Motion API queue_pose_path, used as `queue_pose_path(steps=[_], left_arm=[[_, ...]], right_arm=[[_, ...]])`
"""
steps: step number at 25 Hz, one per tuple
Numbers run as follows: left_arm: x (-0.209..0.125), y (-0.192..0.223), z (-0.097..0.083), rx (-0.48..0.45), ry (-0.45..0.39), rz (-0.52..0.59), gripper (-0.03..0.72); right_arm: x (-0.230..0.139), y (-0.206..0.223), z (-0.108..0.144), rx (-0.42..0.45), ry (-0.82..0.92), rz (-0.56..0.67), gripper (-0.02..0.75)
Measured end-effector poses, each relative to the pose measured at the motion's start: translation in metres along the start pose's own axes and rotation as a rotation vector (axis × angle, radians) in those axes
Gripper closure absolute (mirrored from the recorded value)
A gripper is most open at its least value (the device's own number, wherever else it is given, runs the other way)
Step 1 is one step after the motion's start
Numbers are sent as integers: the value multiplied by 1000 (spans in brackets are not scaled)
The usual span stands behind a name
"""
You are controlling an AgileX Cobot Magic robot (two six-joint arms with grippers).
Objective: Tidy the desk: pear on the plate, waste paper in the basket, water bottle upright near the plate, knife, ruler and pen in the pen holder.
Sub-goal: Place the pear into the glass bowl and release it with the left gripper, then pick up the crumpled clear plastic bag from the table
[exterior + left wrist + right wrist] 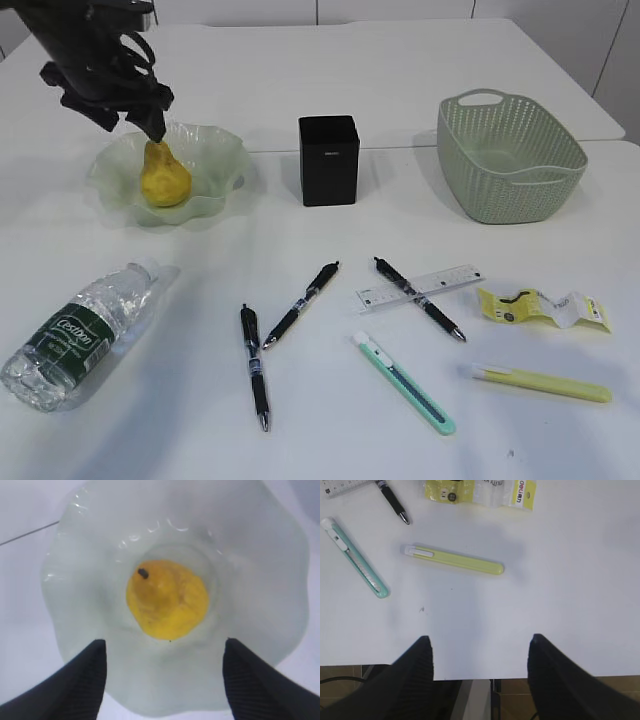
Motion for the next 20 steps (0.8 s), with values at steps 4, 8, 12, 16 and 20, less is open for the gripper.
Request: queue_pose_path(steps=[4, 8, 12, 16, 20], left_arm=[[-1, -22, 1, -1, -1, 14, 174], [-3, -45, 1, -3, -7, 29, 174], [-10, -70, 1, -7, -17, 69, 174], [-11, -87, 0, -9, -50, 67, 174], [-6, -115, -2, -27, -74, 11, 174]], right_arm=[[0, 0, 0, 0, 24, 0, 265], [0, 0, 0, 0, 55, 0, 265], [-1, 2, 0, -4, 84, 19, 265], [2, 14, 0, -16, 93, 74, 265], [10, 24, 1, -25, 96, 117, 265]])
Point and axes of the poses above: a point on each arm's last joint axis where the gripper is mounted, y pointing out along that axis toward the gripper, z along the wrist's bending axis when the last joint is at zero, x = y × z, the point moved 7 cm from there along y, pointing out along that axis toward the gripper, and after that the axes turned 3 degrees about y, right-handed, at the moved point
